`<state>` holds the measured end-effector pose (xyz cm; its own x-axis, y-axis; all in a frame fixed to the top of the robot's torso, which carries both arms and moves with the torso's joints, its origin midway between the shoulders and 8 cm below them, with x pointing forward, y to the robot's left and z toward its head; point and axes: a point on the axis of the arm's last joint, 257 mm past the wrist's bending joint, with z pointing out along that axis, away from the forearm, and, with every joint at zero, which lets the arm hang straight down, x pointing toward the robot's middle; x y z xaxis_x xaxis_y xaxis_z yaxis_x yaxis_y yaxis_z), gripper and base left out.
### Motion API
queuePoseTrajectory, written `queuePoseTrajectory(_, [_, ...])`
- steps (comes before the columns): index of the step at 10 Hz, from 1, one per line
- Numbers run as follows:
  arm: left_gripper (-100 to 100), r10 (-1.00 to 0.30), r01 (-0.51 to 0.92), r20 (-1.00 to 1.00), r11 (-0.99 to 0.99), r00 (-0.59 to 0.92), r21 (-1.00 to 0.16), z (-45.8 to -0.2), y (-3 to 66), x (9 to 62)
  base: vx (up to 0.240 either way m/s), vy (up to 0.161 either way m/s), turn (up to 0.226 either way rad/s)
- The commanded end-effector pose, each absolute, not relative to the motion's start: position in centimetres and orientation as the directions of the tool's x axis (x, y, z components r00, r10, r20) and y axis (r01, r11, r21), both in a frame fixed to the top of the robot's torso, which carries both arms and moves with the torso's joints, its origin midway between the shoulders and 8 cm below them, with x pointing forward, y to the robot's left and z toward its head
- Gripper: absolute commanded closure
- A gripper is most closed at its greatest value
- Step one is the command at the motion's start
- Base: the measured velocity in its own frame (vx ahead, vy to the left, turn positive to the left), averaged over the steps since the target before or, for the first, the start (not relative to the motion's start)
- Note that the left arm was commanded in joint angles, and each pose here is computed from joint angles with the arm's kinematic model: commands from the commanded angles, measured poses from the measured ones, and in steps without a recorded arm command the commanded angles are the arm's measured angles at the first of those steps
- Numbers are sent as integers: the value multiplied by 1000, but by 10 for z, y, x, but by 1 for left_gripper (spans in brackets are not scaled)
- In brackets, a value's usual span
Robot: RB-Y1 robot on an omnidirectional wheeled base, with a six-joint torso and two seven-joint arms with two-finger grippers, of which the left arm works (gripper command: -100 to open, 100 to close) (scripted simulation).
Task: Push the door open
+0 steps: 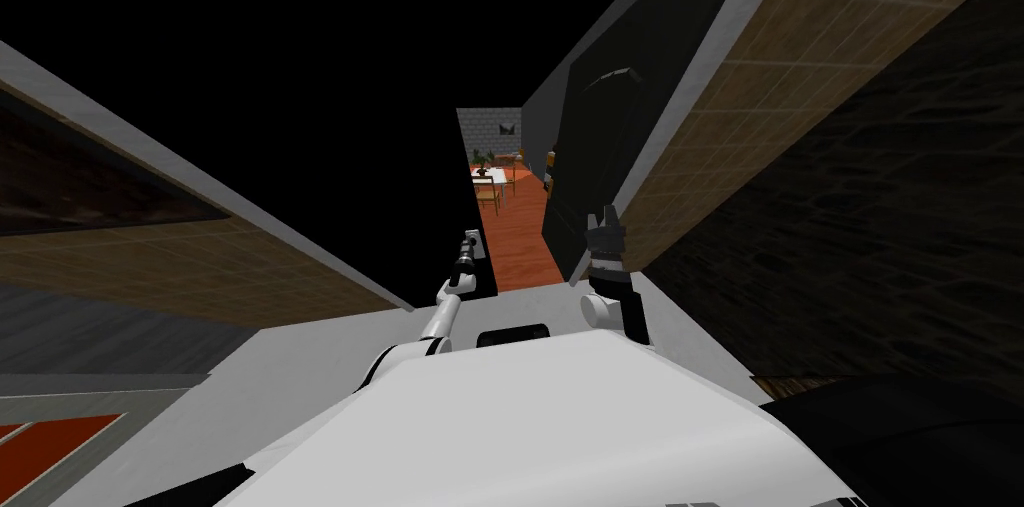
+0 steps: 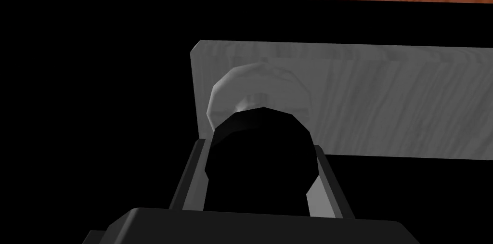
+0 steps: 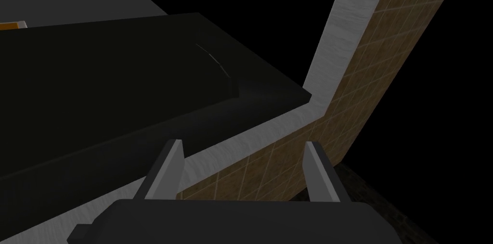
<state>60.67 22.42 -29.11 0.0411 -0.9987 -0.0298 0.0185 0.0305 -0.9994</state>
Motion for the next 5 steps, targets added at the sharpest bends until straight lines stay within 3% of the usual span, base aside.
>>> queuePoseTrajectory(1, [100,-999,13,-28,29,40,-1000,-294,223,605,0,0,0])
queuePoseTrajectory(3, [100,-999,13,-28,29,40,-1000,-294,223,605,0,0,0])
queuePoseTrajectory(5, [100,-996,18,-45,46,71,-999,-290,247,607,151,-65,36])
